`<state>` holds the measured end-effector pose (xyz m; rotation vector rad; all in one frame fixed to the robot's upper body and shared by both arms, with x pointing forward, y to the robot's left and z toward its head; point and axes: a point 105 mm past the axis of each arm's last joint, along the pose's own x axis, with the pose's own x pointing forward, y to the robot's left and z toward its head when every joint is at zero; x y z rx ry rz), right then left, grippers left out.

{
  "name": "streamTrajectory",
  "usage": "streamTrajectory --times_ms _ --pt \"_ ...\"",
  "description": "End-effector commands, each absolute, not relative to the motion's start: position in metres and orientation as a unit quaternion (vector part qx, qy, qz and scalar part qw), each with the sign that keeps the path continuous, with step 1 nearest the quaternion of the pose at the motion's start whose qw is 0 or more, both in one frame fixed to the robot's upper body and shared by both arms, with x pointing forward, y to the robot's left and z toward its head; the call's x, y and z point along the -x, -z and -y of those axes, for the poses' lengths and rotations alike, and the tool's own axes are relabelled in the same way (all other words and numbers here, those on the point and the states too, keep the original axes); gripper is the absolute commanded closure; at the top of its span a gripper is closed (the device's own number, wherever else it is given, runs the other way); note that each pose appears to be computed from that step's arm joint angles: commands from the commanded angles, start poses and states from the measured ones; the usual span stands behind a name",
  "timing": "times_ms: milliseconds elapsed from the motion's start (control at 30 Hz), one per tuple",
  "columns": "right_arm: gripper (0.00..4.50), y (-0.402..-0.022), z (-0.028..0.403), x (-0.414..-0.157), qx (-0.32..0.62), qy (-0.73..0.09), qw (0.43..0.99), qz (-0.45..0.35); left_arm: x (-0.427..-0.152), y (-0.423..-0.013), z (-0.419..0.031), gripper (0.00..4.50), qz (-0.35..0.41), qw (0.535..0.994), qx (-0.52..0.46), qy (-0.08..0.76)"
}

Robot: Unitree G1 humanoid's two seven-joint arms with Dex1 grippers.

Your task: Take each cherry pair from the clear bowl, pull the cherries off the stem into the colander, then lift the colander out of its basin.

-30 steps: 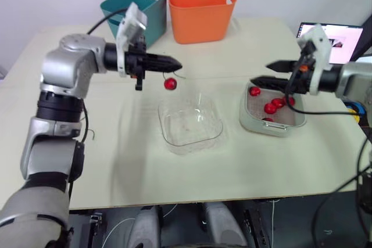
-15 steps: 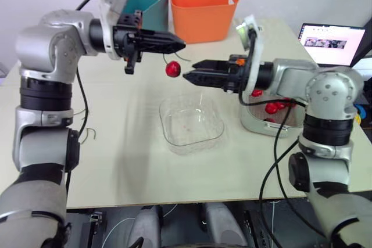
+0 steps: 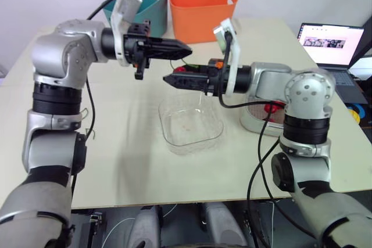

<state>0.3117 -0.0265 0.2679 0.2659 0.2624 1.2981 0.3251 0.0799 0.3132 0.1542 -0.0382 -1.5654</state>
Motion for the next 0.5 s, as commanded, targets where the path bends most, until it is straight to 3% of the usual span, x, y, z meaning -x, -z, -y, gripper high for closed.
streamTrajectory --times_ms 33,100,367,500 --pt "0.23 -0.2794 0.0234 -0.3101 -0.119 -0.606 0.781 -0.095 -0.3187 -0.3263 -0.078 4.5 0.045 0.7 -0.08 0.709" --pt "0.66 -0.2796 0.0238 -0.311 -0.122 -0.603 0.782 -0.094 -0.3187 -0.3254 -0.0776 4.5 0.044 0.699 -0.082 0.709" --pt "3.42 -0.279 0.024 -0.3092 -0.12 -0.605 0.781 -0.095 -0.3206 -0.3269 -0.0785 4.5 0.046 0.702 -0.083 0.705" --pt "3.55 -0.2729 0.0252 -0.306 -0.102 -0.606 0.783 -0.102 -0.3241 -0.3331 -0.0821 4.5 0.056 0.709 -0.088 0.697"
